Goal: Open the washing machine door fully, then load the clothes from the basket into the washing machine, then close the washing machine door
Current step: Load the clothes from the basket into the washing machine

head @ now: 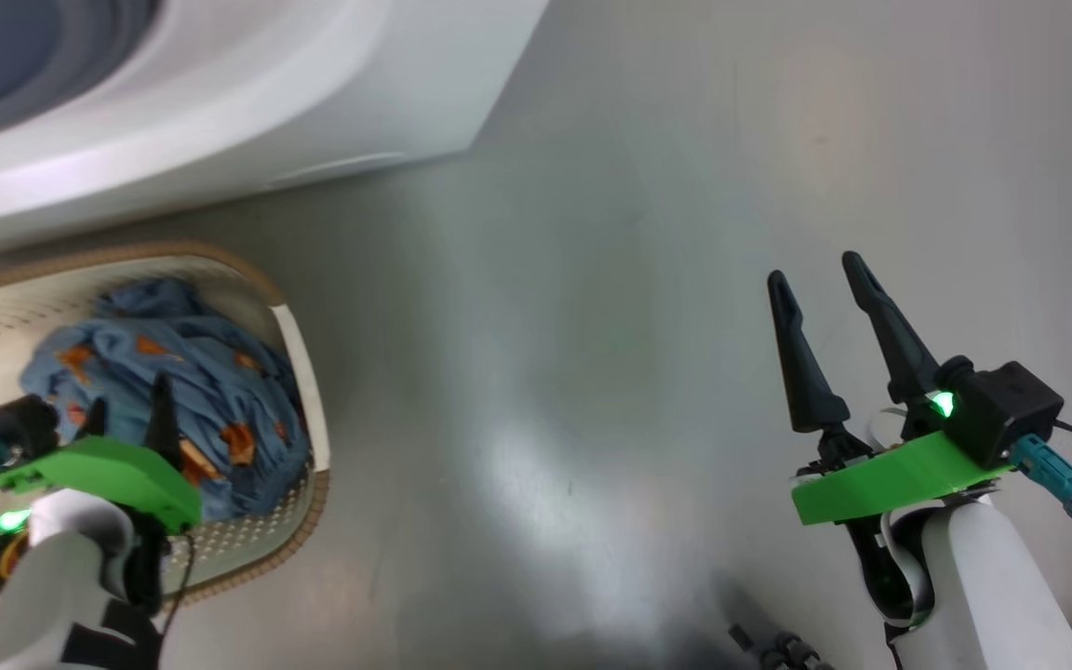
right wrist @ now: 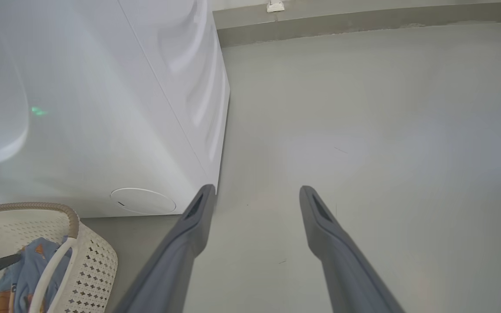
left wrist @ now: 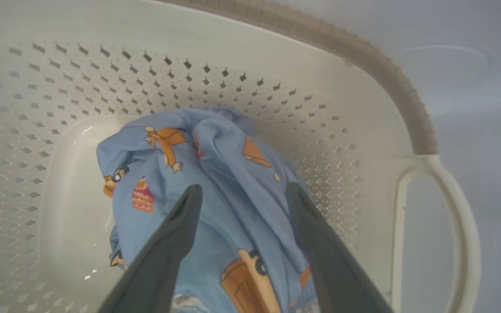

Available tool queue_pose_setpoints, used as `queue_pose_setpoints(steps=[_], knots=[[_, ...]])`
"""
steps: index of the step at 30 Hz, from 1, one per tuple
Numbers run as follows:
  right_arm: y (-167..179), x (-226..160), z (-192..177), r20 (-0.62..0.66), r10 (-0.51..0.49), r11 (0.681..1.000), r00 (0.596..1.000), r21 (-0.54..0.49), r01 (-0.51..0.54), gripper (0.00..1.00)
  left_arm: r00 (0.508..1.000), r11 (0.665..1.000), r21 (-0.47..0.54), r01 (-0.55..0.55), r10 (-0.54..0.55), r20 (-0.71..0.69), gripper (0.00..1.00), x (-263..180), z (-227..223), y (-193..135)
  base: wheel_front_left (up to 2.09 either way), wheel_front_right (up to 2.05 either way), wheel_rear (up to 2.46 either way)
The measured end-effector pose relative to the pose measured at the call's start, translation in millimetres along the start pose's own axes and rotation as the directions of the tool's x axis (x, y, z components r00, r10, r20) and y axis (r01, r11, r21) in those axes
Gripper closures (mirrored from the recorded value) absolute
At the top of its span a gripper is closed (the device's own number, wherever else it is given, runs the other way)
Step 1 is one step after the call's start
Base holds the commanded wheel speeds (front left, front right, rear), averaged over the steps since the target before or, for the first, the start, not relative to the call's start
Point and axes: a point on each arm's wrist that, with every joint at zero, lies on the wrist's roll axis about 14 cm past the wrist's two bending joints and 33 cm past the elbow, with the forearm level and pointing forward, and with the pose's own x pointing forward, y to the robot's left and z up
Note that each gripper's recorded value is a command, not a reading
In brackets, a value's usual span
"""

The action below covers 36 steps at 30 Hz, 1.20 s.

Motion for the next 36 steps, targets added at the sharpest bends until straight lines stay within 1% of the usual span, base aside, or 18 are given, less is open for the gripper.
queue_pose_setpoints(steps=[2,12,17,22,26,27,28,29,30,33,36], knots=[[0.0,1.7,-4.7,-0.011,0.001,1.0,1.0,0.005,-0.001,0.0,0.998,1.0,0.018,-0.025,0.026,-0.055,0.0,5.6,-11.0,8.2,0.0,0.0,0.0],[-21.3,-1.1,-15.3,-0.042,-0.057,0.998,0.997,0.013,0.058,0.0,0.984,0.997,0.03,-0.066,0.07,-0.162,0.0,36.0,-33.5,20.2,0.0,0.0,0.0],[-28.1,-3.9,-22.2,-0.061,-0.078,0.997,0.995,0.021,0.08,0.0,0.965,0.994,0.032,-0.1,0.105,-0.242,0.0,46.4,-46.6,24.1,0.0,0.0,0.0],[-28.8,-4.9,-29.2,-0.08,-0.081,0.996,0.994,0.025,0.083,0.0,0.948,0.993,0.013,-0.118,0.116,-0.296,0.0,54.6,-55.4,23.8,0.0,0.0,0.0],[-30.5,-5.3,-33.3,-0.091,-0.086,0.996,0.992,0.027,0.089,0.0,0.924,0.989,-0.005,-0.145,0.134,-0.359,0.0,55.0,-66.5,27.3,0.0,0.0,0.0],[-30.8,-5.2,-34.3,-0.093,-0.087,0.996,0.992,0.029,0.09,0.0,0.918,0.988,-0.015,-0.151,0.135,-0.373,0.09,55.2,-68.6,27.8,0.0,0.0,0.0],[-30.9,-4.6,-35.3,-0.095,-0.087,0.996,0.992,0.028,0.09,0.0,0.909,0.989,-0.01,-0.149,0.133,-0.395,0.64,55.8,-71.2,27.3,0.0,0.0,0.0],[-30.6,-3.9,-35.2,-0.094,-0.086,0.996,0.992,0.028,0.089,0.0,0.907,0.989,-0.008,-0.149,0.133,-0.399,1.0,55.6,-71.8,27.7,0.0,0.0,0.0],[-30.3,-3.3,-34.6,-0.092,-0.084,0.996,0.992,0.028,0.087,0.0,0.908,0.989,-0.012,-0.149,0.132,-0.398,1.0,55.7,-71.2,27.4,0.0,0.0,0.0],[-29.1,-1.9,-30.9,-0.081,-0.081,0.996,0.993,0.03,0.083,0.0,0.925,0.987,-0.071,-0.147,0.112,-0.363,1.0,56.3,-63.9,22.1,0.0,0.0,0.0],[-26.5,-1.2,-24.3,-0.064,-0.073,0.997,0.995,0.035,0.076,0.0,0.946,0.991,-0.067,-0.114,0.088,-0.313,1.0,55.1,-52.6,13.9,0.0,0.0,0.0]])
